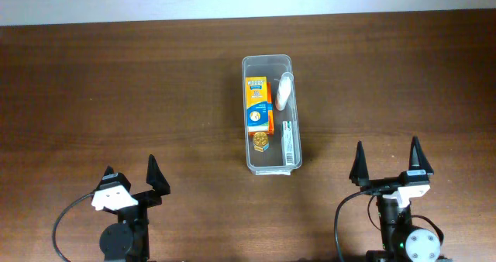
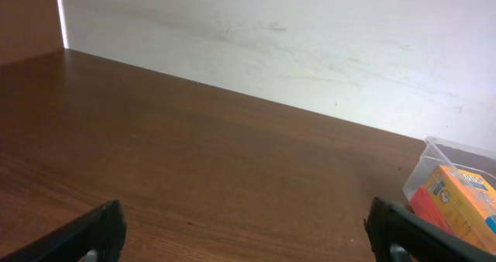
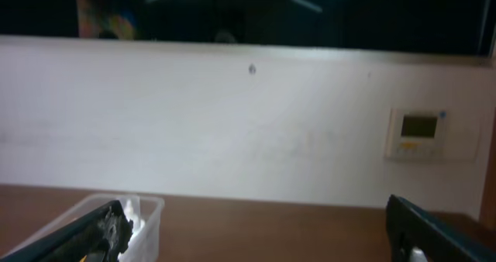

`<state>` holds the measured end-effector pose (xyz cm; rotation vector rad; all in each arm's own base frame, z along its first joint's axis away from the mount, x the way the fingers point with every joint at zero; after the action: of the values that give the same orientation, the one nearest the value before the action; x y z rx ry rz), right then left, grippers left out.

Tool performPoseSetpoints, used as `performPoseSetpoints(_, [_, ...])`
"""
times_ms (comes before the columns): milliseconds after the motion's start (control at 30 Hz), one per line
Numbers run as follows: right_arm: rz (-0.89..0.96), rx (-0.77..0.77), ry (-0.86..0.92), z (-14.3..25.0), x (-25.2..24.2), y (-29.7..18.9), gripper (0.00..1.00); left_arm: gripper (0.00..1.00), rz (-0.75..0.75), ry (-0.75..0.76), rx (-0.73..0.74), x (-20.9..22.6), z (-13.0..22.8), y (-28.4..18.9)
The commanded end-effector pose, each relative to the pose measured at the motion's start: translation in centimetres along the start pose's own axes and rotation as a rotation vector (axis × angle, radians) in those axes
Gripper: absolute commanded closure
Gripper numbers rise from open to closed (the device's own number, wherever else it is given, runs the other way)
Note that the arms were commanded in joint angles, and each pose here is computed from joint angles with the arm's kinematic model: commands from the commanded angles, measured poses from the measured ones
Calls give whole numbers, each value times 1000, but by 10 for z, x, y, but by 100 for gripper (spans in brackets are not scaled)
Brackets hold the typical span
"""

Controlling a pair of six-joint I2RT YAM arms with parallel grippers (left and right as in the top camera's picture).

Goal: Pack container

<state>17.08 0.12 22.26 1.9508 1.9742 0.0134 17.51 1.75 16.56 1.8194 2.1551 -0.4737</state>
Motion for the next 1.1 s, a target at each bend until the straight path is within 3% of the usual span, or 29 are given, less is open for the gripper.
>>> performPoseSetpoints(0, [-18,6,3,3,3,-1,2,1,9,-9,3,0,2,0])
performPoseSetpoints(367, [-91,309,31,55,17,-10,2,0,9,-9,3,0,2,0])
performPoseSetpoints(1067, [-81,320,30,57,16,-10,2,0,9,-9,3,0,2,0])
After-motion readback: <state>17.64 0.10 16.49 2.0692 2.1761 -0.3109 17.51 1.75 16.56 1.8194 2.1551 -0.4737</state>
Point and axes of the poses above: each gripper's point midway between its finger pads, its own y axis out along the fingers, its own x axis along the line the jaws close on, z = x × y, the point moved 7 cm from there along -y, back along the fingers, and after that the axes turned 12 degrees about -y, right-handed, at the moved point
